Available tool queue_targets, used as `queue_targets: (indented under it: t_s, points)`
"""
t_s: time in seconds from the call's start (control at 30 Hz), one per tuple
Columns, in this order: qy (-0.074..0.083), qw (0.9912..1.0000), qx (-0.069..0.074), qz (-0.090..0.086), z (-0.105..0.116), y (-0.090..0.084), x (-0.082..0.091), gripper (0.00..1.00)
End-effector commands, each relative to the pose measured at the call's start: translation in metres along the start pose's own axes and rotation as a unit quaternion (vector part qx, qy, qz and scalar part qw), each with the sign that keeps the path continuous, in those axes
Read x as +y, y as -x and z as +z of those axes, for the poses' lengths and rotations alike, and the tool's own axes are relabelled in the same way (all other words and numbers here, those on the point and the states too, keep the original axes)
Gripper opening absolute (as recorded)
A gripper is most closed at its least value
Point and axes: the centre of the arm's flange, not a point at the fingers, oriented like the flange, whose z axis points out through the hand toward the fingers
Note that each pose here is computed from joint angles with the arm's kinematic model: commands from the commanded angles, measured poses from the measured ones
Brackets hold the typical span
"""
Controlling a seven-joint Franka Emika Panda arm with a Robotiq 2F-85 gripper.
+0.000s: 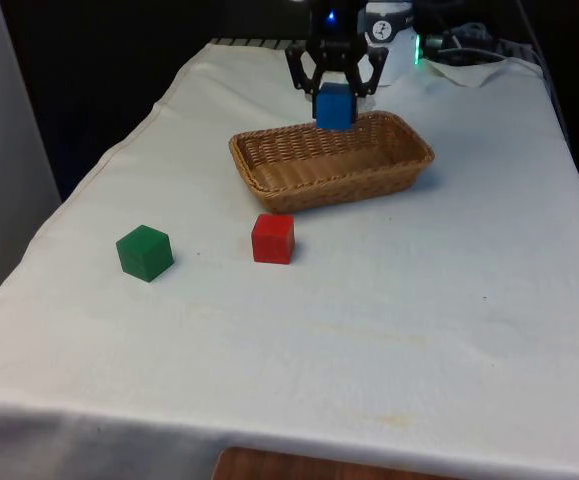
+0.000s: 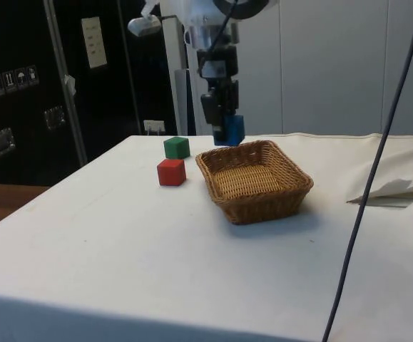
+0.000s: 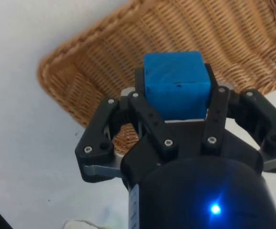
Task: Pick up the blue cube and place it into the basket.
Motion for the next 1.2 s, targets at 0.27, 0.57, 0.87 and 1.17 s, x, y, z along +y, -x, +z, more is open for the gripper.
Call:
queue_targets:
  t_s: [0.27, 0.57, 0.87, 1.17]
  points:
    - [-0.001, 0.99996, -0.007, -0.006, 0.008, 0.014, 0.022, 0.00]
    - [-0.003, 0.99995, -0.008, -0.005, 0.013, 0.016, 0.026, 0.00]
    - [0.000, 0.99990, -0.013, -0.006, 0.033, 0.016, 0.030, 0.00]
    - [0.004, 0.99987, -0.014, -0.007, 0.060, 0.015, 0.029, 0.00]
